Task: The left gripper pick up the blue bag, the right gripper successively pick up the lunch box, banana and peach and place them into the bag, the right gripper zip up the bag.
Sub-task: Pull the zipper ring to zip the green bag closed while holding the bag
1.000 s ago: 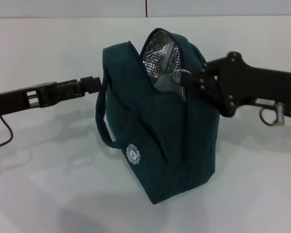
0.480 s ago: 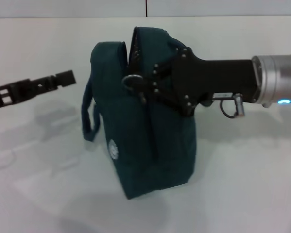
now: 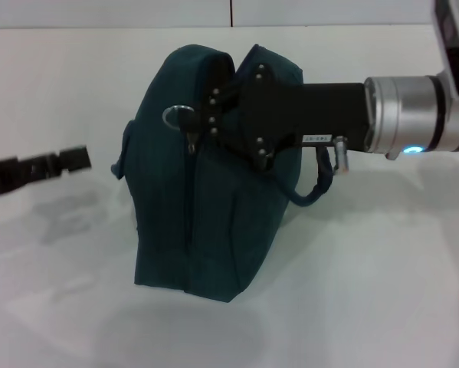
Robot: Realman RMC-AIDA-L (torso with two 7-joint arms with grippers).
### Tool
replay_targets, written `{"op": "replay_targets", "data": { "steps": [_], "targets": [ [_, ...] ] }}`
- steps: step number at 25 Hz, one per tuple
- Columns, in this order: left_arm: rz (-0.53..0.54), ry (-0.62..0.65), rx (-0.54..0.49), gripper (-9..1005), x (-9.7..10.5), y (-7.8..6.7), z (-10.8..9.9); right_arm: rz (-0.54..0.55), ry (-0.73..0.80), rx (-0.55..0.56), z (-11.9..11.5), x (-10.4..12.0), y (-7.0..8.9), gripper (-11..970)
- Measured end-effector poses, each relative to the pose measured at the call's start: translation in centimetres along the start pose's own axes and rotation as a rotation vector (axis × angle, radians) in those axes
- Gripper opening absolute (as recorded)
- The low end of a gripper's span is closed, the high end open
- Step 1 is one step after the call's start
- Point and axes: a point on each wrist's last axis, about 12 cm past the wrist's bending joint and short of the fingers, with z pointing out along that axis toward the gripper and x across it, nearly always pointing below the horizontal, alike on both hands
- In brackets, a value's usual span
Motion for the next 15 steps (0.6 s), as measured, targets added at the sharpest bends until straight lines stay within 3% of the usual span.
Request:
{"op": "replay_targets", "data": {
  "steps": [6, 15],
  "targets": [
    [-0.019, 0.106, -0.014, 852, 0.9, -0.2, 0.1, -0.006, 0.022, 0.025, 0.2, 0.3, -0.3, 23],
    [0.014, 0.141, 0.026, 836, 1.6, -0.2, 2.4, -0.038, 0.032, 0.03, 0.7, 0.0, -0.7, 25]
  ]
}}
